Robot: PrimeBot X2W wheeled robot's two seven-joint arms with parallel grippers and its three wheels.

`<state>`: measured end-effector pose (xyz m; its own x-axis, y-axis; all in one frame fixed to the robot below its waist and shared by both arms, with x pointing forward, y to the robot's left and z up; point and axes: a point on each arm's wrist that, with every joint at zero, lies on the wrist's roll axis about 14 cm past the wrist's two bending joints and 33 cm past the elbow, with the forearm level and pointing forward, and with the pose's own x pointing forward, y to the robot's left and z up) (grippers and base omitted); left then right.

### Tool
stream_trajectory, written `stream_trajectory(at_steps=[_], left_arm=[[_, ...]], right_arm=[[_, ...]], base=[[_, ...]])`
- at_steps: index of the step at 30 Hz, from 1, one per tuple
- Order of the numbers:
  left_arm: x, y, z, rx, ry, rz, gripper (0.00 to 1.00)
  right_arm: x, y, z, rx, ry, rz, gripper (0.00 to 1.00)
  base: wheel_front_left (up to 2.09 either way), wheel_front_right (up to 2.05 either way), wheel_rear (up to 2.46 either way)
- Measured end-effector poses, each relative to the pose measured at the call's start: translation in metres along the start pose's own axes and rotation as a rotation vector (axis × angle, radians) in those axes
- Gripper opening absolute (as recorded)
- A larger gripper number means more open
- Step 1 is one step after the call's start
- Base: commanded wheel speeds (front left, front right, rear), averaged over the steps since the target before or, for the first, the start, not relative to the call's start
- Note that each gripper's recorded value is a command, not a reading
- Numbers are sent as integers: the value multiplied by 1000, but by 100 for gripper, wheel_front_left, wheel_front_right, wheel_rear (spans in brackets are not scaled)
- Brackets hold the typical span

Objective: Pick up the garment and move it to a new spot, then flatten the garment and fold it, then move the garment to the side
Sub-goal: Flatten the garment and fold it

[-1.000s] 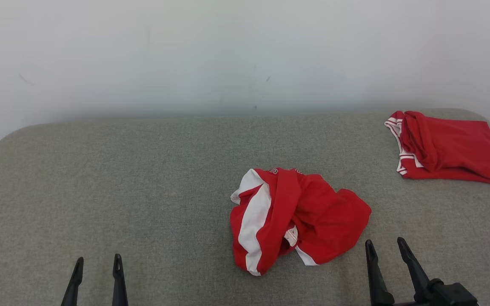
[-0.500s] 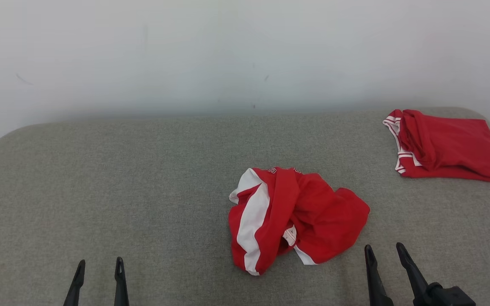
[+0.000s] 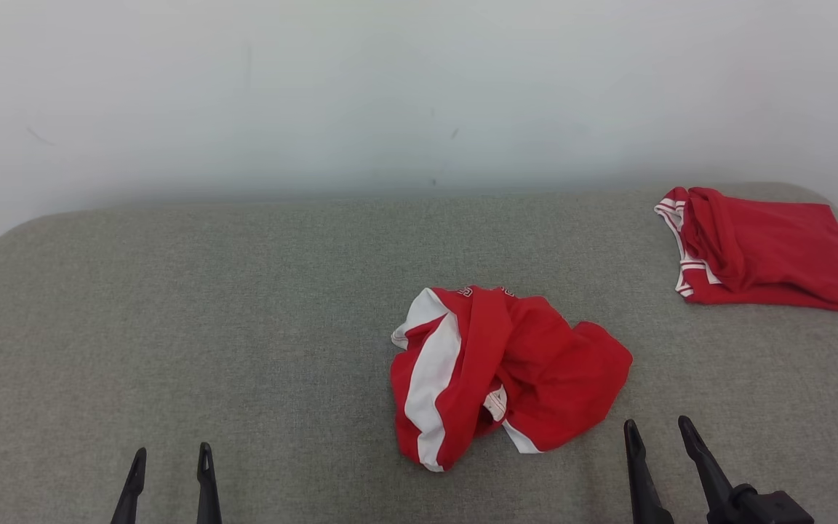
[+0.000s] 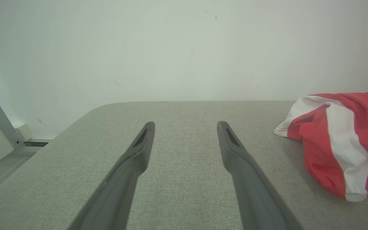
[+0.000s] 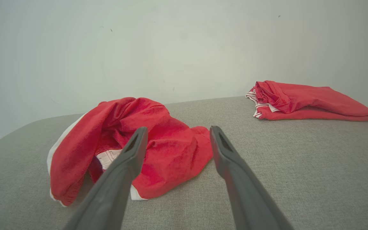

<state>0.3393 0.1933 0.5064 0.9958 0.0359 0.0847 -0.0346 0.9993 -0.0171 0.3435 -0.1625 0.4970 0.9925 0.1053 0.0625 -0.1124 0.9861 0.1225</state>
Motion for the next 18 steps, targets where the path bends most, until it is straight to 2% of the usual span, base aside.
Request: stream_trajectory(at_steps=[18], left_arm=[[-1, 3, -5, -1, 16, 16, 100]], right_arm=[[0, 0, -1, 0, 2, 1, 100]], base=[[0, 0, 0]])
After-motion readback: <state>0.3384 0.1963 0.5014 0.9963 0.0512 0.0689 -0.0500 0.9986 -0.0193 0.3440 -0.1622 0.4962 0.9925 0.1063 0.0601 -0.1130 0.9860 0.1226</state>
